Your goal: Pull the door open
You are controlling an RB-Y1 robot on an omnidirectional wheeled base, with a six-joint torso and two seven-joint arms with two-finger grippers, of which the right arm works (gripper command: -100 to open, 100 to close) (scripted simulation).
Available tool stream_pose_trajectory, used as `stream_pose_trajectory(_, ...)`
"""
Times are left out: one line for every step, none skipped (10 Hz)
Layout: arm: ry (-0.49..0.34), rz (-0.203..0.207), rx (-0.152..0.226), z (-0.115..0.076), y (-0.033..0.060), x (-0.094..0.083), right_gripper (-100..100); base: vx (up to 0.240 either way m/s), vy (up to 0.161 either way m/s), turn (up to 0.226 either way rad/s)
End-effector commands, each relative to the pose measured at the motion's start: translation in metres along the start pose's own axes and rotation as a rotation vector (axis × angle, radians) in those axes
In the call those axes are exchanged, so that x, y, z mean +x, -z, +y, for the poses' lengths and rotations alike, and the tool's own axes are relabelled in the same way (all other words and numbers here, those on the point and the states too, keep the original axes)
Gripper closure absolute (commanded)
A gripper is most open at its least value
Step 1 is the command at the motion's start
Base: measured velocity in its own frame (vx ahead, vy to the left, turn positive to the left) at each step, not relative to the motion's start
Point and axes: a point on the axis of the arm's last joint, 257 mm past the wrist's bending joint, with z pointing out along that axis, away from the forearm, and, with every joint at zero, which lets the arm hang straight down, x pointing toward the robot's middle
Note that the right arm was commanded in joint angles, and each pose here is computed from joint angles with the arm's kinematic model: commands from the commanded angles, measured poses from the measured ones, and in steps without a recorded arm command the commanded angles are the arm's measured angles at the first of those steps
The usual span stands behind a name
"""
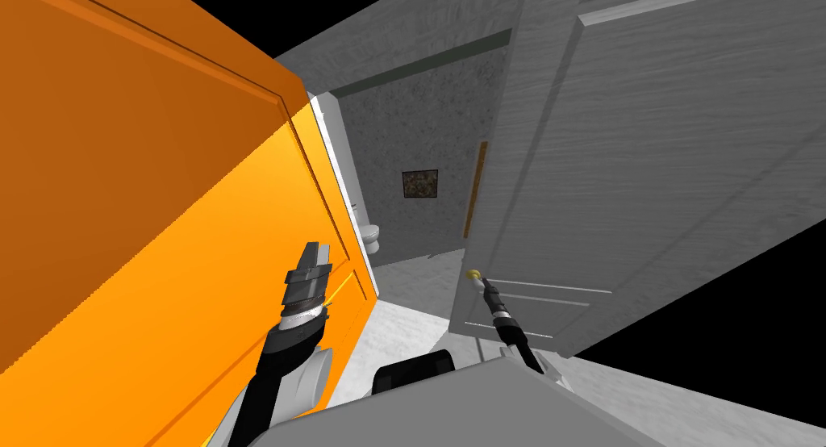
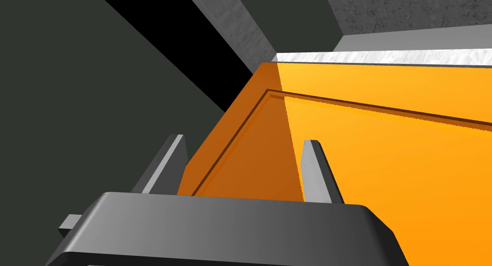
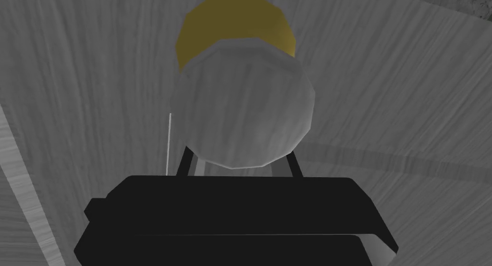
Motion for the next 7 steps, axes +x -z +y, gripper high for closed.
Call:
stream_pose_trajectory(-0.04,0.005,-0.008,0.0019,-0.0017,0.0056,100,-0.034,-0.01,0.041)
stream_pose_trajectory(-0.09,-0.005,-0.007,0.0016,-0.0026,0.0038,100,-0.04,-0.012,0.073)
stream_pose_trajectory(-0.092,-0.005,-0.007,0.0016,-0.0026,0.0038,100,-0.034,-0.01,0.032)
stream_pose_trajectory(-0.144,-0.014,-0.006,0.0013,-0.0034,0.002,100,-0.04,-0.012,0.066)
stream_pose_trajectory(-0.178,-0.024,-0.005,0.0009,-0.0042,0.0002,100,-0.063,-0.013,0.099)
stream_pose_trajectory(-0.196,-0.024,-0.006,0.0009,-0.0042,0.0002,100,-0.048,-0.015,0.047)
stream_pose_trajectory(-0.24,-0.033,-0.005,0.0005,-0.0049,-0.0015,100,-0.047,-0.016,0.063)
